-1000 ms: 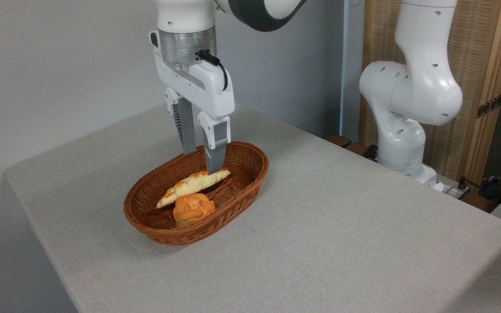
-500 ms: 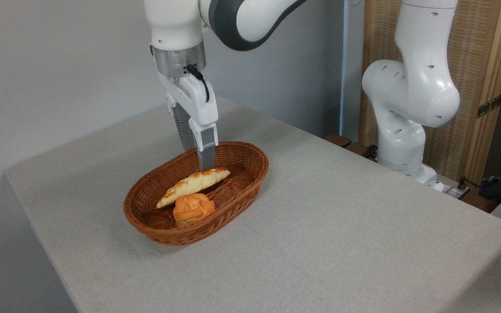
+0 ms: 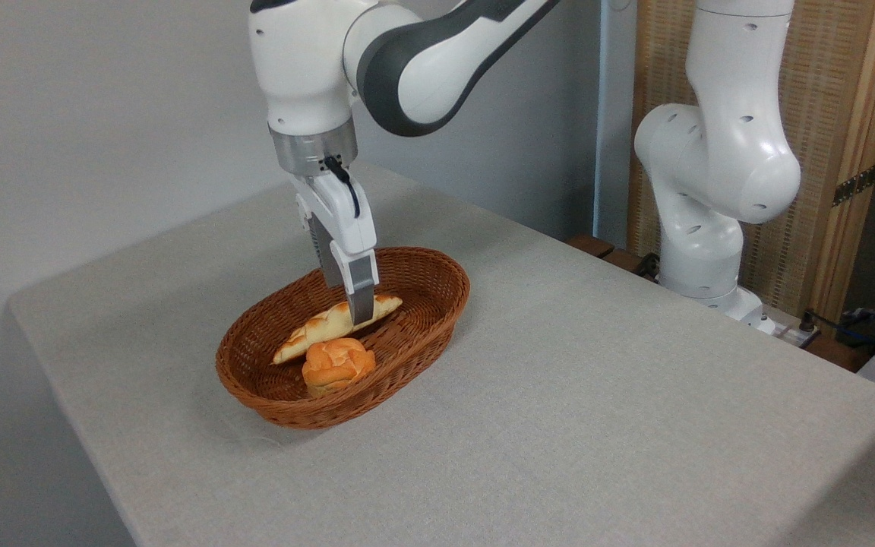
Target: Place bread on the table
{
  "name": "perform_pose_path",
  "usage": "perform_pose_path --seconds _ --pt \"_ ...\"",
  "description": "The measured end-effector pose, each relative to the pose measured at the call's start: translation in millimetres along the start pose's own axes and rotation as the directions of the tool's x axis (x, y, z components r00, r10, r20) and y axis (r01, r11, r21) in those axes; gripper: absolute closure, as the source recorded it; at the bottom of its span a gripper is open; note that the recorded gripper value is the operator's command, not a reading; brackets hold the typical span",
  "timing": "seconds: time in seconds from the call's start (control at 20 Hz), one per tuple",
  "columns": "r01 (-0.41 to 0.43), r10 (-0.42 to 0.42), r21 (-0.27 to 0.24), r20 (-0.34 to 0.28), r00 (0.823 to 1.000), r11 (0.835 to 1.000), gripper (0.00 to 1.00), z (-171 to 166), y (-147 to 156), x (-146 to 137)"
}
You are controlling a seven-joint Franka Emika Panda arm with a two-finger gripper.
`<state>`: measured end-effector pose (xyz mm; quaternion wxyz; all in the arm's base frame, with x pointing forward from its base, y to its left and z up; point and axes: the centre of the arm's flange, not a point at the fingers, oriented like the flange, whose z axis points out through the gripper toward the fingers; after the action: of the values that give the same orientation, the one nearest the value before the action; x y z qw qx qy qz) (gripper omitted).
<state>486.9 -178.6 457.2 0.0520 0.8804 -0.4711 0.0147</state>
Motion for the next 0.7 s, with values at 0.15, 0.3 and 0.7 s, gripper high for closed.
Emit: perform_pose_path --seconds 0.15,0.3,0.7 --pt "-0.007 0.007 -0.009 0.011 1.000 1.000 0.00 7.4 2.1 2.8" --pt "-0.007 0.007 -0.013 0.015 1.000 1.000 0.00 10.5 1.9 3.4" --pt "-0.010 0.011 -0.019 0.039 0.999 1.000 0.43 22.7 -1.0 3.9"
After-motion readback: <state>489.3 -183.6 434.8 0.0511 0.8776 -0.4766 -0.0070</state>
